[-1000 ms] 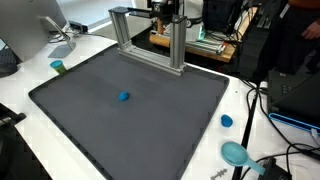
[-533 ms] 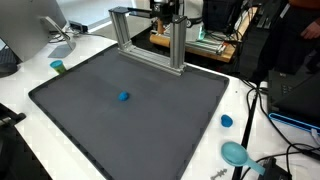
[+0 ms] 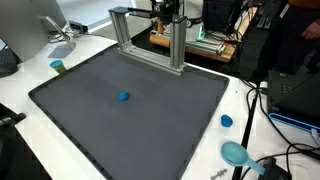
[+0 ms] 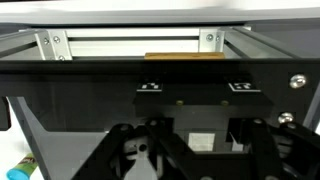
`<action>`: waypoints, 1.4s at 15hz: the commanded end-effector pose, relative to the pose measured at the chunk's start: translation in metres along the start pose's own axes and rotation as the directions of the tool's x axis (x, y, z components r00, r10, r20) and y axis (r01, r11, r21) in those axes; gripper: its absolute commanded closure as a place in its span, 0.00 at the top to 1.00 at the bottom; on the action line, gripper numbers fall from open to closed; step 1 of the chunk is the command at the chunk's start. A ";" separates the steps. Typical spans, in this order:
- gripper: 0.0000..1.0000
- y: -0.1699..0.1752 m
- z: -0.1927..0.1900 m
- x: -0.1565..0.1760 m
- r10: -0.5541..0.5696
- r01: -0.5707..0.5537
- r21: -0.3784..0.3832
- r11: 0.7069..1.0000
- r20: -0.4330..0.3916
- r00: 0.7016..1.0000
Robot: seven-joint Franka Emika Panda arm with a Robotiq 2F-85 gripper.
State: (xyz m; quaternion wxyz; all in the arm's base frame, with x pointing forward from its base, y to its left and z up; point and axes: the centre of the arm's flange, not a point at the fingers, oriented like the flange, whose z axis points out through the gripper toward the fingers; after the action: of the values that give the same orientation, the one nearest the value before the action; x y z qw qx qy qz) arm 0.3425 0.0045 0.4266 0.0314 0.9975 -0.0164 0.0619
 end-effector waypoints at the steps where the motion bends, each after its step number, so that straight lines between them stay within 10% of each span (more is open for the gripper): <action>1: 0.35 0.000 0.022 -0.025 0.009 -0.009 0.016 1.000 0.035 0.999; 6: 0.35 0.000 0.017 -0.024 0.047 -0.047 -0.006 0.999 0.034 0.998; 7: 0.82 0.000 0.015 -0.024 0.054 -0.053 -0.024 0.998 0.033 0.998; 9: 0.93 -0.002 0.012 -0.026 0.078 -0.077 -0.043 0.996 0.019 0.997; 11: 0.56 -0.006 0.013 -0.027 0.098 -0.097 -0.065 0.993 0.018 0.995; 21: 0.30 -0.012 0.008 -0.017 0.099 -0.097 -0.065 0.993 0.033 0.995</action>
State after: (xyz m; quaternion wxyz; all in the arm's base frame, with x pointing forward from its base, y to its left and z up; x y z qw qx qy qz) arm 0.3414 0.0180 0.4301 0.0598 0.9931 -0.0727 0.0703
